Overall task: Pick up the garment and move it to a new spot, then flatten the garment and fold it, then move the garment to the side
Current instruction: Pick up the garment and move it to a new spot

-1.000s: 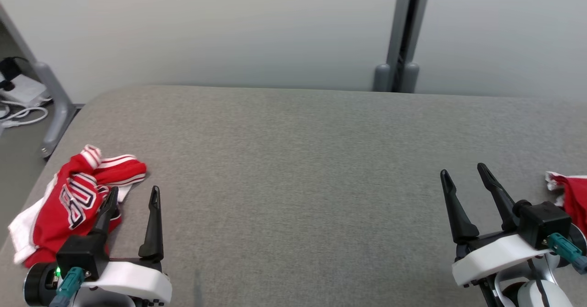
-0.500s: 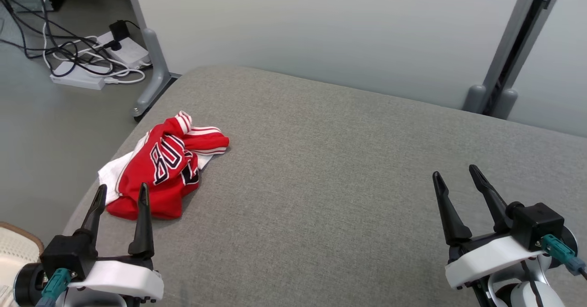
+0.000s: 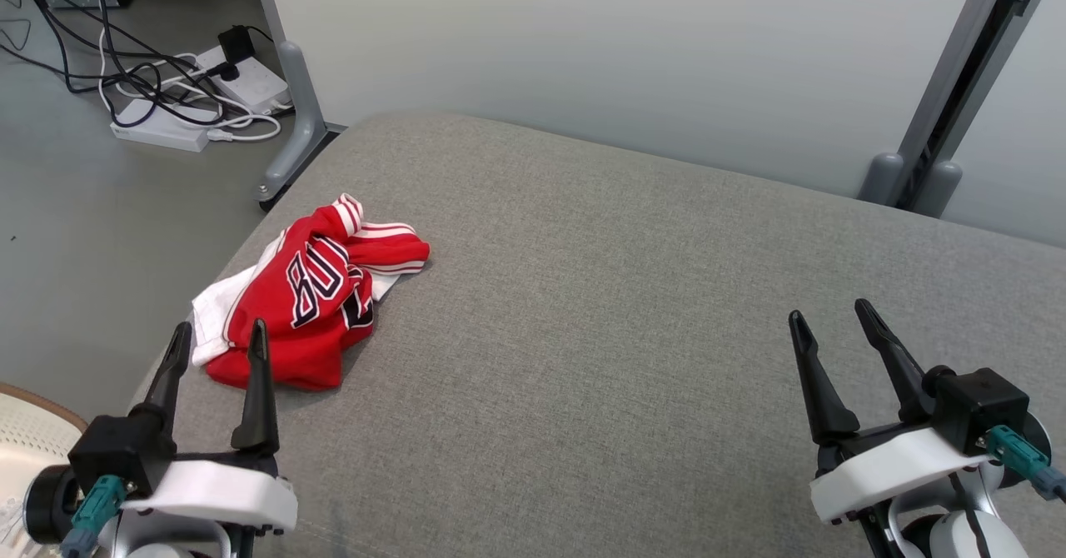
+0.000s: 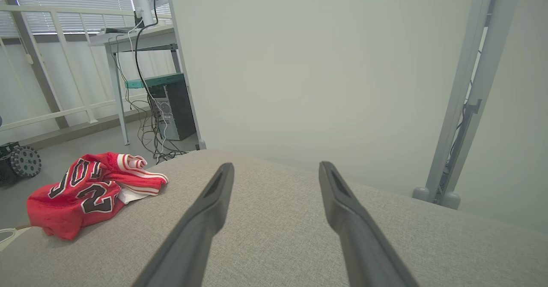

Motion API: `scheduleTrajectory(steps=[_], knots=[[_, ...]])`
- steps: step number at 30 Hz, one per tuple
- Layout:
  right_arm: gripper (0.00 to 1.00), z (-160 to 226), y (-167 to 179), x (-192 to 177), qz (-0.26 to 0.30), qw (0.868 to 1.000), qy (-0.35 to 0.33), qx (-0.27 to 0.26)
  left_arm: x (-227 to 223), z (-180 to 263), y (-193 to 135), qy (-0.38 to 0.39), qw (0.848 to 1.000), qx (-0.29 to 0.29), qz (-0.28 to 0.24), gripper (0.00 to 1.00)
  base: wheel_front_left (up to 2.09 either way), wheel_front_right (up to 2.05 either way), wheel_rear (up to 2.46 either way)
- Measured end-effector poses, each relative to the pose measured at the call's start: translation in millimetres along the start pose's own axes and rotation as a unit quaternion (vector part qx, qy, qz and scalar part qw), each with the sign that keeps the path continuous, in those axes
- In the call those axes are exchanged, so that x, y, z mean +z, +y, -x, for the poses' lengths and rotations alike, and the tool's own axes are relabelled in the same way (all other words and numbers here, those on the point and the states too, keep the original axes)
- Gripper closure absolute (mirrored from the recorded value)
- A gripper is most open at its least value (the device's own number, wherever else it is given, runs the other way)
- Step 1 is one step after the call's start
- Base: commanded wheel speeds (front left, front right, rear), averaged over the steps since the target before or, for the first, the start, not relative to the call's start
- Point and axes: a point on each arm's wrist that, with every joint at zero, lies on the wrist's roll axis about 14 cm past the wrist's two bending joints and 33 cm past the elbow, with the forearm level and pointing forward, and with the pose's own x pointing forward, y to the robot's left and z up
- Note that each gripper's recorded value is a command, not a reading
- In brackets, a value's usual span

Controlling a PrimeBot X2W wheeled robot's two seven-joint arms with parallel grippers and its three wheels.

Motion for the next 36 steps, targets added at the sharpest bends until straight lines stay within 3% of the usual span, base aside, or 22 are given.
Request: scheduleTrajectory(steps=[11, 19, 29, 30, 31, 36], knots=[[0.00, -12.9, -12.8, -6.3, 0.001, 1.000, 0.010, 0.002, 40.8, -68.8, -29.6, -0.051, 0.998, -0.042, -0.006, 0.00, 0.00, 0.00, 0.00], [0.00, -24.8, -41.4, -27.3, -0.004, 0.999, 0.032, -0.011, -59.0, -114.2, -34.0, 0.140, 0.989, -0.043, -0.002, 0.00, 0.00, 0.00, 0.00], [0.00, -32.4, -67.1, -57.2, -0.011, 0.998, 0.058, -0.022, -168.5, -110.2, -5.1, 0.325, 0.946, 0.015, -0.015, 0.00, 0.00, 0.00, 0.00], [0.00, -32.0, -70.9, -60.4, -0.012, 0.998, 0.061, -0.025, -178.3, -108.7, -6.2, 0.340, 0.940, 0.015, -0.012, 0.71, 0.00, 0.00, 0.00], [0.00, -31.9, -72.3, -61.5, -0.012, 0.998, 0.062, -0.026, -180.4, -109.3, -5.7, 0.342, 0.940, 0.016, -0.014, 1.00, 0.00, 0.00, 0.00], [0.00, -30.4, -77.0, -58.3, -0.008, 0.998, 0.059, -0.033, -158.3, -132.1, 1.9, 0.282, 0.959, 0.017, -0.040, 1.00, 0.00, 0.00, 0.00]])
